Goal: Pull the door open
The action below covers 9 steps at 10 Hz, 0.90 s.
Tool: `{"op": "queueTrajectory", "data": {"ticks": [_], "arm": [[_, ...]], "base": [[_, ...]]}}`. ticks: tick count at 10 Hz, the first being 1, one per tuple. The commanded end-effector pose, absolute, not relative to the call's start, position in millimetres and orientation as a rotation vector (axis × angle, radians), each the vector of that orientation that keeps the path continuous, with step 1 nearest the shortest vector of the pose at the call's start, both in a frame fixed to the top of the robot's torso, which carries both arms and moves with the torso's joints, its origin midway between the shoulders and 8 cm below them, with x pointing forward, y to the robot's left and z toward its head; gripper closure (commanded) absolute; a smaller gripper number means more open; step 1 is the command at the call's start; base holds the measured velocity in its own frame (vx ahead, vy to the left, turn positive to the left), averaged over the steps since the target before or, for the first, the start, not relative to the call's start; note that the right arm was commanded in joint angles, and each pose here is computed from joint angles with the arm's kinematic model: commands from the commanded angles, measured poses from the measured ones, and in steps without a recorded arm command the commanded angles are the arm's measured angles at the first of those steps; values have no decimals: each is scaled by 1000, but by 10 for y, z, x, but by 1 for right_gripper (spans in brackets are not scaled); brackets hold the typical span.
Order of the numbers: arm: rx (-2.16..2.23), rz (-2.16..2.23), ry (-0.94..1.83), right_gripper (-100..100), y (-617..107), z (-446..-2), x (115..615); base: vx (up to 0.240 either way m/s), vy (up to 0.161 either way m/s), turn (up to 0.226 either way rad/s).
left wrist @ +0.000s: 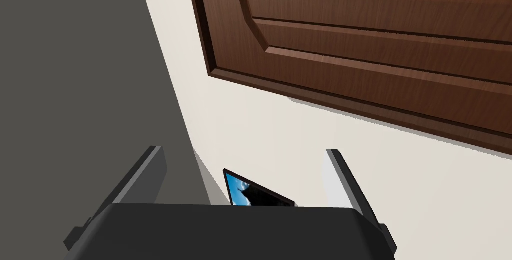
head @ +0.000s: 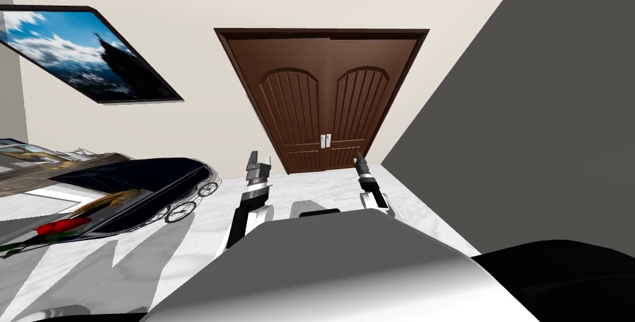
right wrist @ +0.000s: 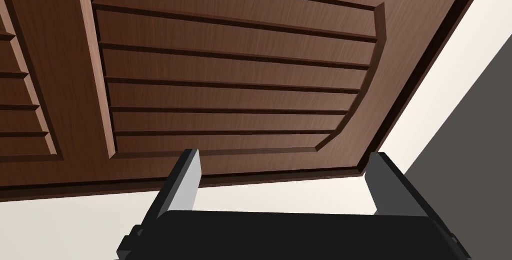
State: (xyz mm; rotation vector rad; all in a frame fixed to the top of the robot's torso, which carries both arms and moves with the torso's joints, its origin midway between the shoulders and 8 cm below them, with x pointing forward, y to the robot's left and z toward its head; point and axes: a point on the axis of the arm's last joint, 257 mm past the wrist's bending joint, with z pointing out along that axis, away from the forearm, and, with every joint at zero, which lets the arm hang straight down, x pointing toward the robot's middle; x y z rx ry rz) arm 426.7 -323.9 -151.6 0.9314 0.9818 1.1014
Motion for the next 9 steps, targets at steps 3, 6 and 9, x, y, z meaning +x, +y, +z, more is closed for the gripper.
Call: {"op": "queueTrajectory", "data": {"ticks": [3, 6, 9], "arm": [[971, 1100, 1005, -100, -3299, -1717, 4381], [1016, 1098, 1028, -100, -3352, -1935, 4478], [1050, 1097, 1044, -100, -3389, -2094, 4546]], "base": [[91, -2, 36], [112, -4, 41], [121, 1, 40]]}}
